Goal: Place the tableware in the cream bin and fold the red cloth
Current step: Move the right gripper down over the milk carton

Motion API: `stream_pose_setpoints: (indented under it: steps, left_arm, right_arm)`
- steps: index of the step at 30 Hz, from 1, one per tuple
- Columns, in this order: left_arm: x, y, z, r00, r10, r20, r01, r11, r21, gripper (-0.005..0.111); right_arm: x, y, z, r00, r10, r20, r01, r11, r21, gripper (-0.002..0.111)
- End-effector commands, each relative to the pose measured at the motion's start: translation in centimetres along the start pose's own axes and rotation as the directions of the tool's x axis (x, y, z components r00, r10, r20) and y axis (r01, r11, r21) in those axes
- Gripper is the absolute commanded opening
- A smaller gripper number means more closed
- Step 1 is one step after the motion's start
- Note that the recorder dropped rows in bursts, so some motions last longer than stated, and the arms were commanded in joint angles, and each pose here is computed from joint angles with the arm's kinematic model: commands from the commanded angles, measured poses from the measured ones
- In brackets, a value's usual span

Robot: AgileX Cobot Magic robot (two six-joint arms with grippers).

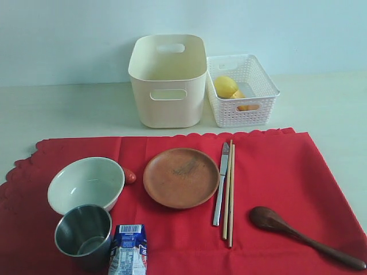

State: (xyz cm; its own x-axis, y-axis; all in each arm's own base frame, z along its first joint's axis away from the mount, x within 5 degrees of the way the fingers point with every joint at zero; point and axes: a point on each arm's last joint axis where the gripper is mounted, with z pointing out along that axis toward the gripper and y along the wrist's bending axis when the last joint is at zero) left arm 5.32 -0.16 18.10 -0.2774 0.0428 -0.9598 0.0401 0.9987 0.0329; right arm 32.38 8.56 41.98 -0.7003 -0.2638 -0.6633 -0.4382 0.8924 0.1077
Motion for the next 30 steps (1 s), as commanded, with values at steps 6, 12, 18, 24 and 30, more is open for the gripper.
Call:
stream_pose_setpoints:
  steps: [6, 12, 18, 24, 30]
  left_arm:
    - [0.0, 0.0, 0.0, 1.0, -0.011, 0.012, 0.011, 1.0, 0.004, 0.0]
    - [0.0, 0.0, 0.0, 1.0, -0.011, 0.012, 0.011, 1.0, 0.004, 0.0]
    - [0.0, 0.0, 0.0, 1.0, -0.011, 0.012, 0.011, 1.0, 0.004, 0.0]
    - [0.0, 0.0, 0.0, 1.0, -0.011, 0.012, 0.011, 1.0, 0.004, 0.0]
    - [0.0, 0.0, 0.0, 1.0, -0.011, 0.012, 0.011, 1.0, 0.004, 0.0]
  right_arm:
    - [5.2, 3.2, -3.8, 0.987, -0.122, 0.108, 0.137, 0.979, -0.149, 0.0]
    - [7.9, 4.7, -4.1, 0.973, -0.18, 0.141, 0.212, 0.941, -0.263, 0.0]
    - [9.9, 6.4, -2.5, 0.946, -0.29, 0.148, 0.325, 0.844, -0.426, 0.0]
    - [12.5, 9.3, -0.4, 0.842, -0.532, 0.092, 0.509, 0.727, -0.461, 0.0]
    - [15.1, 11.9, 0.9, 0.752, -0.658, 0.05, 0.579, 0.621, -0.528, 0.0]
